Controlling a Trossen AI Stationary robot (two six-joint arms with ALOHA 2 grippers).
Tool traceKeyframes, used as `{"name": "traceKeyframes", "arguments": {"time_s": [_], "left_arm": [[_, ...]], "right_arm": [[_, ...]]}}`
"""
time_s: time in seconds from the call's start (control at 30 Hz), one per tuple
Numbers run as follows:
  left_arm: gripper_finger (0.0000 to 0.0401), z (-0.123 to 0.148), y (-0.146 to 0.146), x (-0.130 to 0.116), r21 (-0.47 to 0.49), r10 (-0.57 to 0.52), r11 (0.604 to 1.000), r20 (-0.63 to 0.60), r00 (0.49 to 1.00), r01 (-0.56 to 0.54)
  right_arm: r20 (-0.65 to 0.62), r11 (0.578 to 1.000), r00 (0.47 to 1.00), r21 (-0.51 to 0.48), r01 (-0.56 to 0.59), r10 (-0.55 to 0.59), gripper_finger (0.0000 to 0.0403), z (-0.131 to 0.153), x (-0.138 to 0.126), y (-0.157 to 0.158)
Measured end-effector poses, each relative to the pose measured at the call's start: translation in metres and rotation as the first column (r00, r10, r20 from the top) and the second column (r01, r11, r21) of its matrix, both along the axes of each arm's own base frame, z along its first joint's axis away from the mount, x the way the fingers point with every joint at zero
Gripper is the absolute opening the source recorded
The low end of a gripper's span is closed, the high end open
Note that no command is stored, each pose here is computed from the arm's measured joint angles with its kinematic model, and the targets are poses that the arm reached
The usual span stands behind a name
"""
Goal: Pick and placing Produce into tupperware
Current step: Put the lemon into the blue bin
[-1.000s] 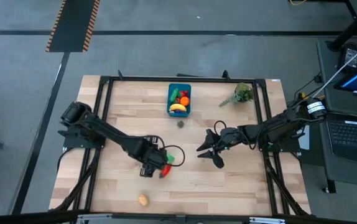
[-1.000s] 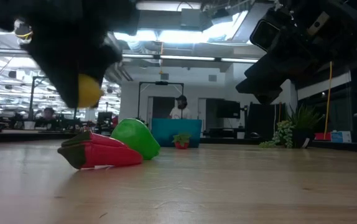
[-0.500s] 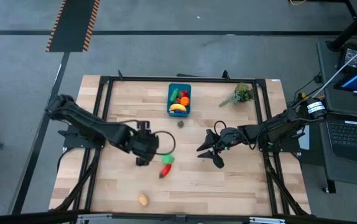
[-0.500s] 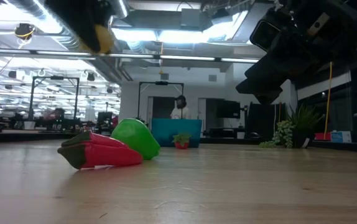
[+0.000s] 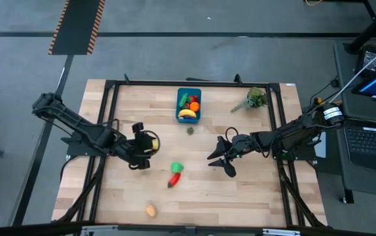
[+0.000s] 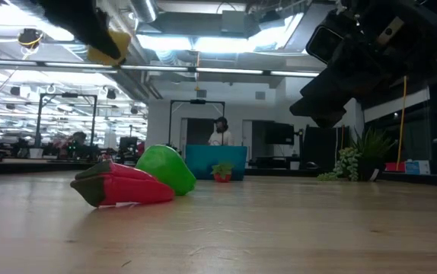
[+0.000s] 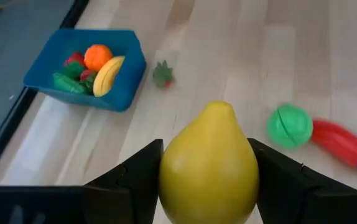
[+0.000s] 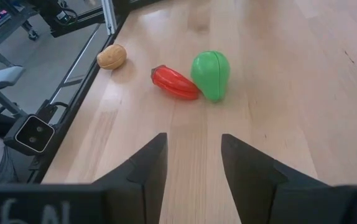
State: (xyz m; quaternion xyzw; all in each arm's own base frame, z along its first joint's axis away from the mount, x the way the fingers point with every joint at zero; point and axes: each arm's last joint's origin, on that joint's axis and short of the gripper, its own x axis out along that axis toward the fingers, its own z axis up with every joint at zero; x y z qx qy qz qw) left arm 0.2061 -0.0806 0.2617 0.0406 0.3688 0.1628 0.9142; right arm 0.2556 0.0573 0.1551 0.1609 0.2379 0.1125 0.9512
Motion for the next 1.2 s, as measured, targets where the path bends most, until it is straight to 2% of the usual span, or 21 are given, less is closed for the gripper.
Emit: {"name": "traceKeyframes", "arguments": {"time_s": [0.17,0.4,0.5,0.67,0.87,1.0,1.2], "left_arm": [[0.0199,-0.024,0.001,-0.004,0.018,-0.046,0.999,0.185,0.982,0.043],[0.0199,-0.058,0.011,-0.007,-0.016,-0.04,0.999,0.348,0.937,0.049],[0.0199,-0.066,0.013,-0.008,-0.021,-0.054,0.997,0.454,0.889,0.071],[0.0199,-0.077,0.019,-0.017,-0.024,-0.125,0.985,0.591,0.797,0.173],[0.0199,-0.086,0.026,-0.025,-0.019,-0.186,0.965,0.648,0.738,0.26],[0.0199,-0.089,0.031,-0.025,-0.015,-0.2,0.961,0.65,0.734,0.275],[0.0199,-0.089,0.041,-0.022,-0.021,-0.157,0.974,0.652,0.742,0.224]], "right_arm": [[0.001,1.0,1.0,-0.003,-0.002,0.002,0.0153,0.0,0.0,0.0],[0.001,1.0,1.0,-0.003,-0.001,0.001,0.0153,0.0,0.0,0.0],[0.001,1.0,1.0,-0.003,-0.001,0.001,0.0153,0.0,0.0,0.0],[0.01,1.0,1.0,-0.026,-0.013,0.013,0.0153,0.0,0.0,0.0],[0.015,0.999,1.0,-0.043,-0.021,0.021,0.0153,0.0,0.0,0.0],[0.016,0.999,1.0,-0.045,-0.021,0.022,0.0153,0.0,0.0,0.0],[0.016,0.999,1.0,-0.045,-0.021,0.022,0.0153,0.0,0.0,0.0]]}}
